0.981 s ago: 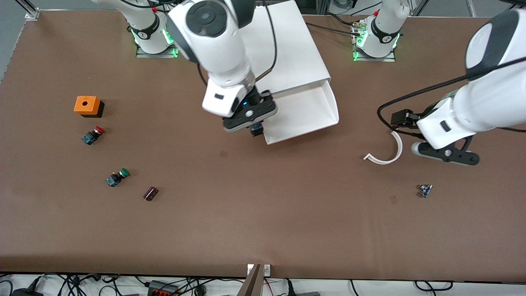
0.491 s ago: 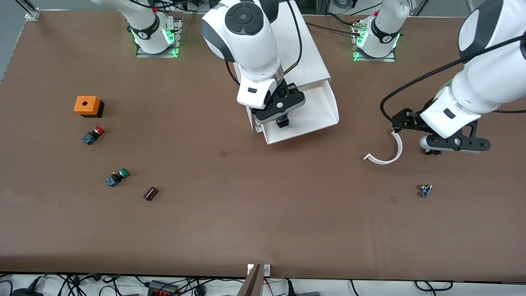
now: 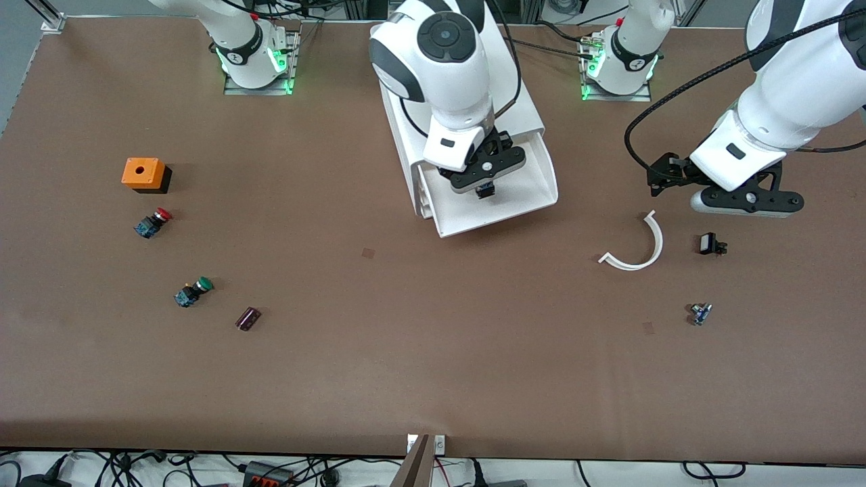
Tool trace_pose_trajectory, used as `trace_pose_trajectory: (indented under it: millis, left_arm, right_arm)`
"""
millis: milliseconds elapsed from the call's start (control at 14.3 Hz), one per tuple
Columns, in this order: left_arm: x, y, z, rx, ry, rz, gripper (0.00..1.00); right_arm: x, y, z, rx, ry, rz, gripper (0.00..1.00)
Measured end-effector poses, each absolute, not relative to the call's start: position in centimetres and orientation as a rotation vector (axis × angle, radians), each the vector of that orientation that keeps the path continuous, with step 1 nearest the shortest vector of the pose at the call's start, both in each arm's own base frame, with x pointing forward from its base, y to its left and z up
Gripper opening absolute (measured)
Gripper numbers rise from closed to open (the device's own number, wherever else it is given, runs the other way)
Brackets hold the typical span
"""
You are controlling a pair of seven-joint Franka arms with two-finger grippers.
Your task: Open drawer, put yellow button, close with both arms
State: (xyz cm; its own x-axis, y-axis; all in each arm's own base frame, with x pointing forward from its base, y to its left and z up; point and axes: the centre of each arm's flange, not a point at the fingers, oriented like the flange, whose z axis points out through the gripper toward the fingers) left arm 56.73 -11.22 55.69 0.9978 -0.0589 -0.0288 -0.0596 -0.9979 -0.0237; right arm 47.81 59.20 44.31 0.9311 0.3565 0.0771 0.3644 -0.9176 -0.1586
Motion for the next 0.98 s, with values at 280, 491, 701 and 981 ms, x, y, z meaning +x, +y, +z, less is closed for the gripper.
trace_pose_trajectory:
  millis: [280, 491, 701, 981]
  left_arm:
    - [56.8, -11.1, 55.5, -3.115, 0.088, 0.045, 1.0]
    - [56.8, -11.1, 55.3, -3.115, 0.088, 0.046, 1.0]
    - [57.1, -11.0, 54.7, -3.118, 0.087, 0.036, 1.0]
    - [57.9, -11.1, 53.5, -3.123, 0.086, 0.029, 1.0]
  right_arm:
    - [48.1, 59.4, 41.7, -2.948, -0.524, -0.032, 0.42]
    - [48.4, 59.7, 40.3, -2.952, -0.477, -0.037, 0.42]
    - [48.6, 59.7, 40.6, -2.952, -0.438, -0.048, 0.66]
    - [49.8, 58.8, 45.1, -2.927, -0.346, -0.114, 1.0]
